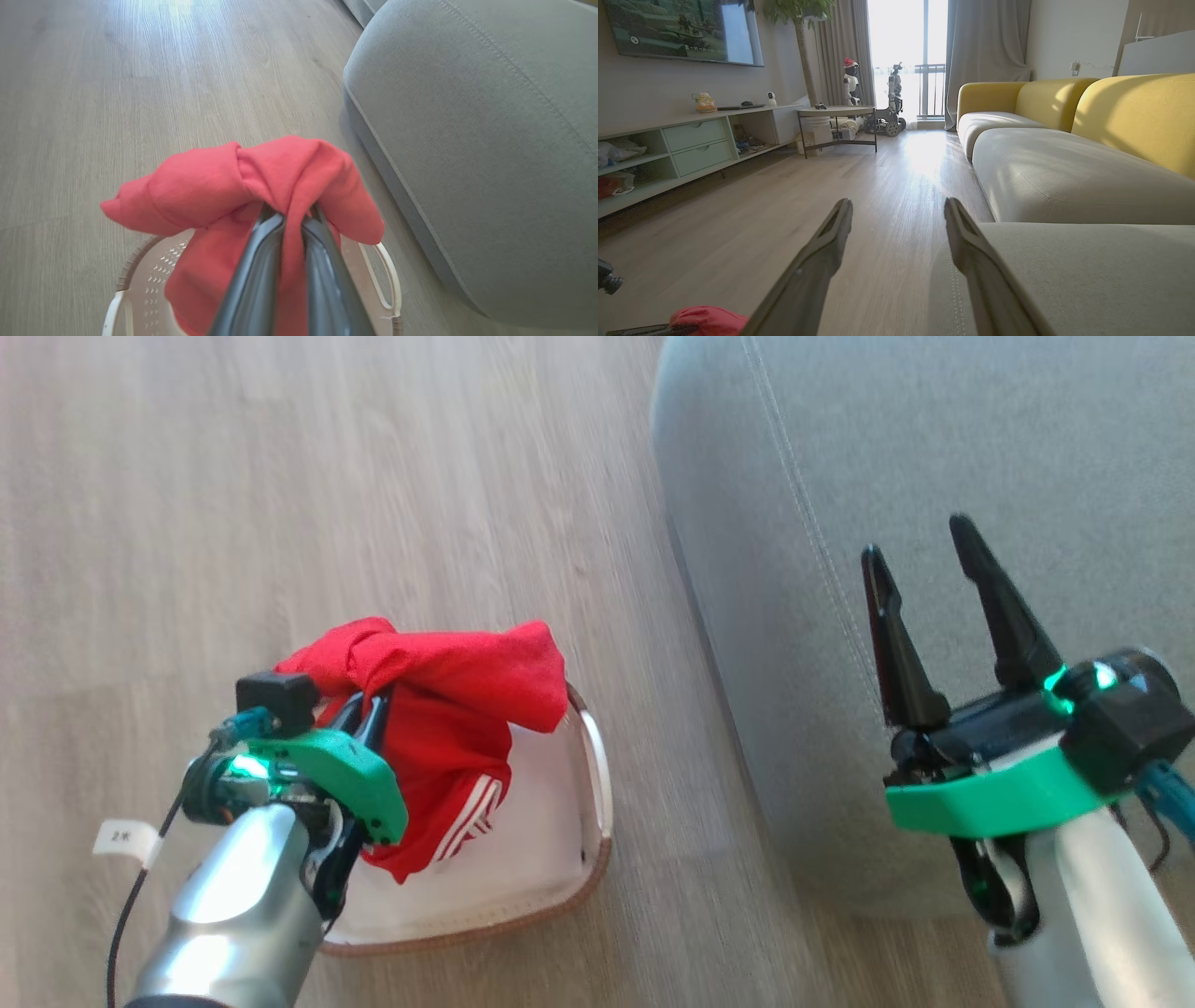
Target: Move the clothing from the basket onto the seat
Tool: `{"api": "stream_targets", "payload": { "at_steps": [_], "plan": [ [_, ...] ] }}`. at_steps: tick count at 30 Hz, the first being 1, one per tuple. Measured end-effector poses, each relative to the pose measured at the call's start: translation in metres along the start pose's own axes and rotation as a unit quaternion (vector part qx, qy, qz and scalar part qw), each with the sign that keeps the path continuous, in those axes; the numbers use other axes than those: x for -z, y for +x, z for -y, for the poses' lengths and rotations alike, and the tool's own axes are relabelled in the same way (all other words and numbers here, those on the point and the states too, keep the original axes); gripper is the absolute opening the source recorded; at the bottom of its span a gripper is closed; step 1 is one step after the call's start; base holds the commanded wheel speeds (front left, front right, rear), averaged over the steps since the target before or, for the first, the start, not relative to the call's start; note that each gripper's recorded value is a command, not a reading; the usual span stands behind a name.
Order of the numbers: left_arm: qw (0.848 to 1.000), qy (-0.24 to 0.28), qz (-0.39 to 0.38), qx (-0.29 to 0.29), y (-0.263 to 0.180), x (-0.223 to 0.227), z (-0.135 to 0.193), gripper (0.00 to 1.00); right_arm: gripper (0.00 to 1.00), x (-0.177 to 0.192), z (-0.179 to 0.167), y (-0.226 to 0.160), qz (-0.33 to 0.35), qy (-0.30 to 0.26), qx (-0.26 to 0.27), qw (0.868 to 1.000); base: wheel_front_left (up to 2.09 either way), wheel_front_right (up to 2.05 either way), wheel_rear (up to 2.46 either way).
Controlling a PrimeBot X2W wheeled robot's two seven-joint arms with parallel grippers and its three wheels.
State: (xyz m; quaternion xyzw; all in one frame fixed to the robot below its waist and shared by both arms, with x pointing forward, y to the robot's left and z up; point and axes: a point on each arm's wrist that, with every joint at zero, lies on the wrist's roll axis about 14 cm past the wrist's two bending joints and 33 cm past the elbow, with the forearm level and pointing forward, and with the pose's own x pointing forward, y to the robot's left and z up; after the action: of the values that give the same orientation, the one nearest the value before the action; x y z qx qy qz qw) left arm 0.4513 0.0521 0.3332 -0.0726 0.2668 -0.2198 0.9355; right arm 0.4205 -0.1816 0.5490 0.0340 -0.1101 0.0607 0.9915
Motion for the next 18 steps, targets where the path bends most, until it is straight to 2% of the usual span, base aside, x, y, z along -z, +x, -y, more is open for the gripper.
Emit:
{"api": "stream_targets", "payload": {
  "at_steps": [8, 18],
  "plan": [
    [0.994, 0.015, 0.104, 0.014, -0.042, -0.061, 0.015, 0.0, 1.0, -0.019, -0.018, -0.02, 0.016, 0.016, -0.021, 1.0, 0.0, 0.0, 0.0],
    [0.97, 0.042, 0.236, 0.051, -0.094, -0.151, 0.045, 0.0, 1.0, -0.024, -0.05, -0.038, 0.015, 0.035, -0.066, 0.997, 0.0, 0.0, 0.0]
  ]
}}
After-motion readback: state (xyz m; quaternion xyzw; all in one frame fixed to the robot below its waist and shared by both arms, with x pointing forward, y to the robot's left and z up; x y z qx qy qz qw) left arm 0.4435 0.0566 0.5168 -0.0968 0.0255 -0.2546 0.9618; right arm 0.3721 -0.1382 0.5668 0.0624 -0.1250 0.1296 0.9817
